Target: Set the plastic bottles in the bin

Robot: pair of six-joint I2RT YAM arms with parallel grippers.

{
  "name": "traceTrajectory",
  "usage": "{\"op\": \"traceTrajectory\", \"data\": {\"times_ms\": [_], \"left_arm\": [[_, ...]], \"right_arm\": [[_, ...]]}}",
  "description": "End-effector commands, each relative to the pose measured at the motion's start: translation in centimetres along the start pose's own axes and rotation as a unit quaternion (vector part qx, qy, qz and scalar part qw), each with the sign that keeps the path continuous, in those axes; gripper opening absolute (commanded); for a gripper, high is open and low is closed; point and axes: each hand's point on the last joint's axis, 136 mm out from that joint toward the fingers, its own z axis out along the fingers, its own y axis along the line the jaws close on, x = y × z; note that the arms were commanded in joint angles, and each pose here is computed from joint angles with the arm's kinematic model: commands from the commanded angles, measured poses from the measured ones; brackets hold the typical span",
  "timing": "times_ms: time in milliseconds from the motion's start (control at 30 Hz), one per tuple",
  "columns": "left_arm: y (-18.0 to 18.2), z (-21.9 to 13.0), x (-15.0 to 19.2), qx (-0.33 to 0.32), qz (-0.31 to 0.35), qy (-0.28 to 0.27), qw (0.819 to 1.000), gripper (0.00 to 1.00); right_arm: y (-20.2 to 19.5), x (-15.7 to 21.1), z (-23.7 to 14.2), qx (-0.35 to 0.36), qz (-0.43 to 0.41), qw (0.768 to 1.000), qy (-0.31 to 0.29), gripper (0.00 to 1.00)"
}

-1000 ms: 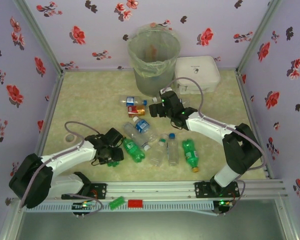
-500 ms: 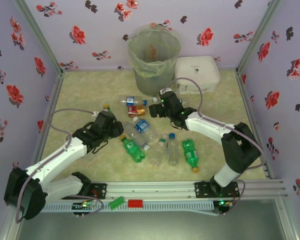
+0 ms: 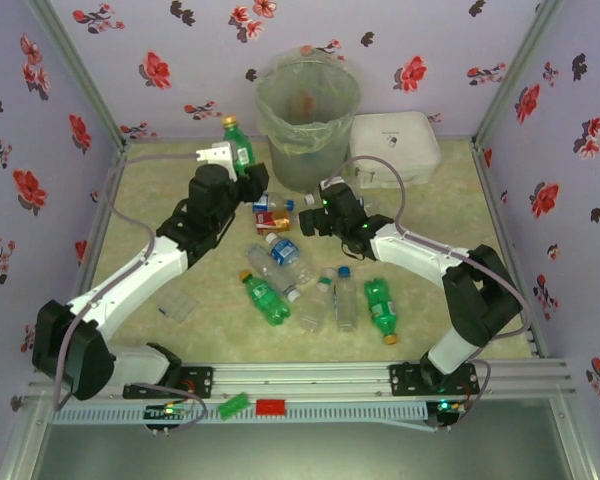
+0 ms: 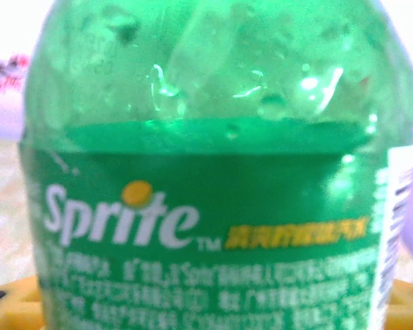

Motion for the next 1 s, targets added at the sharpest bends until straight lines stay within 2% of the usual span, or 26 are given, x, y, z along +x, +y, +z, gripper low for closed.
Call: {"op": "traceTrajectory", "data": {"times_ms": [0,133,367,600,767,967], "left_arm": [[-3.1,1.1,-6.5,0.047,0.023,-0.116,0.992,0.42],[-5.2,4.1,-8.7,0.073,0.046,-0.120,0.989,0.42],[-8.2,9.6,-10.2,0.123,0.081,-0.053,0.988,0.42],[-9.6,13.9,-7.9,0.135,0.139,0.043,0.980,0.43],[-8.6,17.2,-5.1,0.114,0.141,0.110,0.977,0.46],[-7.6,19.3,-2.4,0.106,0.139,0.136,0.975,0.46]], "right_arm": [[0.4,0.2,-0.1,-0.003,0.005,1.000,0.005,1.00],[0.5,0.3,-0.6,-0.008,0.002,1.000,0.004,1.00],[0.3,-0.3,-1.8,-0.010,-0.001,1.000,-0.015,0.99],[-0.4,-0.5,-2.6,0.004,-0.008,1.000,-0.021,1.00],[-0.3,-0.7,-3.1,-0.001,-0.008,1.000,-0.025,1.00],[-0.2,-0.1,-3.2,-0.007,-0.012,1.000,-0.015,1.00]]}}
